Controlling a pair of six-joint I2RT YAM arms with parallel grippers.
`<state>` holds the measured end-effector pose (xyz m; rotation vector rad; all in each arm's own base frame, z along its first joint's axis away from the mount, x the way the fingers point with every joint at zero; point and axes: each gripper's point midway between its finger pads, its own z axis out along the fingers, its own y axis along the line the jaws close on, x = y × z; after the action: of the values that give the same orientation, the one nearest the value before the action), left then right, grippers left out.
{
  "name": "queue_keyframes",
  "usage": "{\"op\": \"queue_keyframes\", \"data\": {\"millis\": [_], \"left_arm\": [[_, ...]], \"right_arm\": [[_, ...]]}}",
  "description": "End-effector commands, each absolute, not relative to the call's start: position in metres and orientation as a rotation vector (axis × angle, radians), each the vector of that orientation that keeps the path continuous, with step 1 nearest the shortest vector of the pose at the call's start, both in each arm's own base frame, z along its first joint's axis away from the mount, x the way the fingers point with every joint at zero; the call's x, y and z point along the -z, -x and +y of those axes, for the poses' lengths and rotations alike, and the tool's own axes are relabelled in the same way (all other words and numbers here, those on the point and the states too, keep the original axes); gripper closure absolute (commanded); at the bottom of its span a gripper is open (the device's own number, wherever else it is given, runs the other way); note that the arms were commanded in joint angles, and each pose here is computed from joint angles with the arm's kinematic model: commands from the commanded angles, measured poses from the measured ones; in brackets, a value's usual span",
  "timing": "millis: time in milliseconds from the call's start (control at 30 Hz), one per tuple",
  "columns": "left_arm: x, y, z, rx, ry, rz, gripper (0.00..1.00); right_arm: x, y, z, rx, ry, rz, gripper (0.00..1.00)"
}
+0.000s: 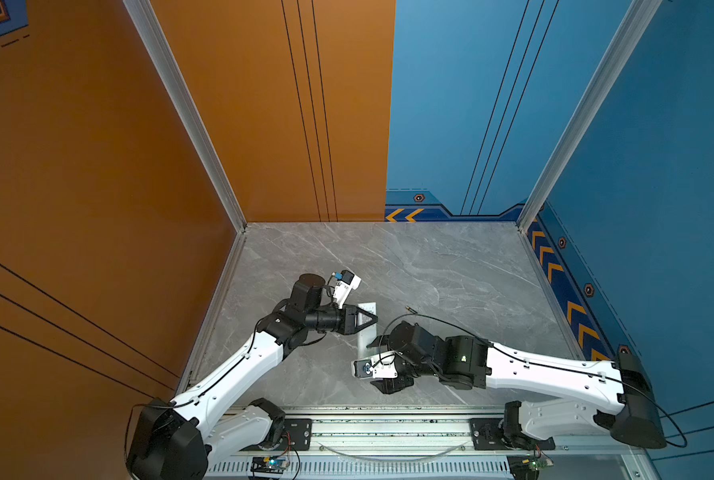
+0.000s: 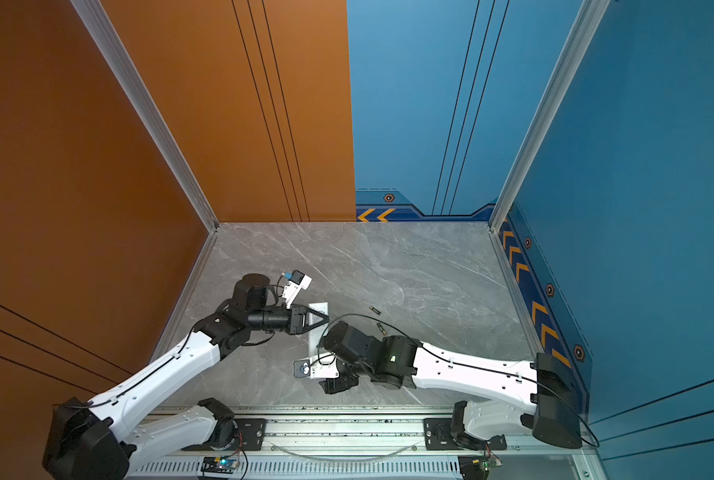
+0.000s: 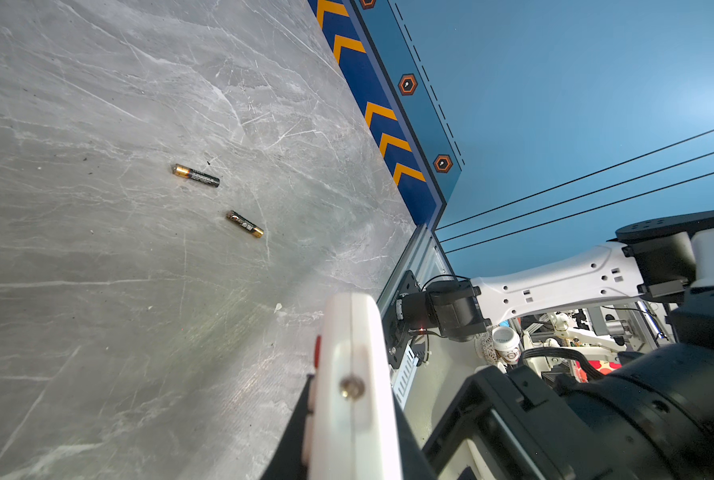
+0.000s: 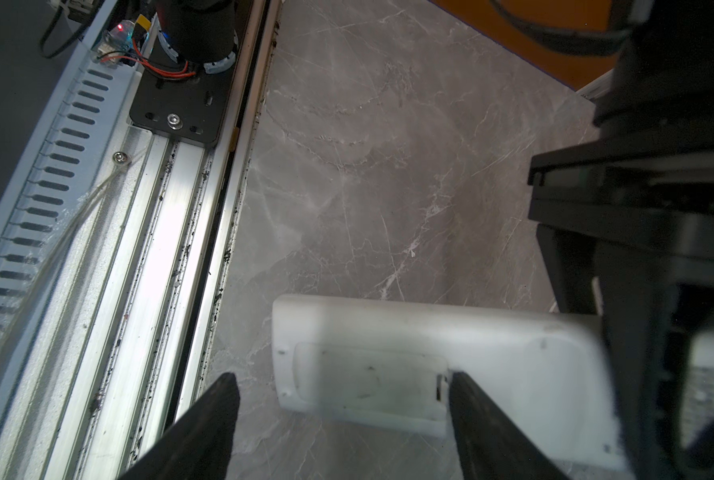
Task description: Load the batteries into the remote control
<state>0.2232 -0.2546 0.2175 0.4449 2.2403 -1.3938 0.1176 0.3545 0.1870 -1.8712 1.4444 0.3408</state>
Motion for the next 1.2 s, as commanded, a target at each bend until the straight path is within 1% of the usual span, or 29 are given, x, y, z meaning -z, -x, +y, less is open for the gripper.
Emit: {"op": "queue_keyframes", "data": {"millis": [0,333,467,667,767,1167], "left_arm": [[-0.242,-0.23,-0.257,1.382,-0.49,2.148,1.0],[-0.242,-0.229,-0.257,1.377,-0.496,2.151,1.0],[-0.24,-0.226,-0.258,1.386,-0.507,2.156,1.0],[-0.242,-0.221,-0.259,1.411,-0.533,2.148,1.0],[-0.244,-0.218,-0.261,1.427,-0.548,2.14,1.0],[-0.255,-0.213,-0.266,1.457,-0.578,2.108,1.0]], "right_arm": [[-0.184,-0.101,0.346,-0.388,1.926,1.459,0.23],[-0.189,-0.105,0.346,-0.36,1.902,1.453,0.23],[-0.197,-0.111,0.346,-0.332,1.864,1.437,0.21],[-0.21,-0.115,0.349,-0.343,1.809,1.408,0.15],[-0.211,-0.115,0.351,-0.354,1.802,1.399,0.13],[-0.204,-0.122,0.354,-0.38,1.79,1.437,0.14]]}}
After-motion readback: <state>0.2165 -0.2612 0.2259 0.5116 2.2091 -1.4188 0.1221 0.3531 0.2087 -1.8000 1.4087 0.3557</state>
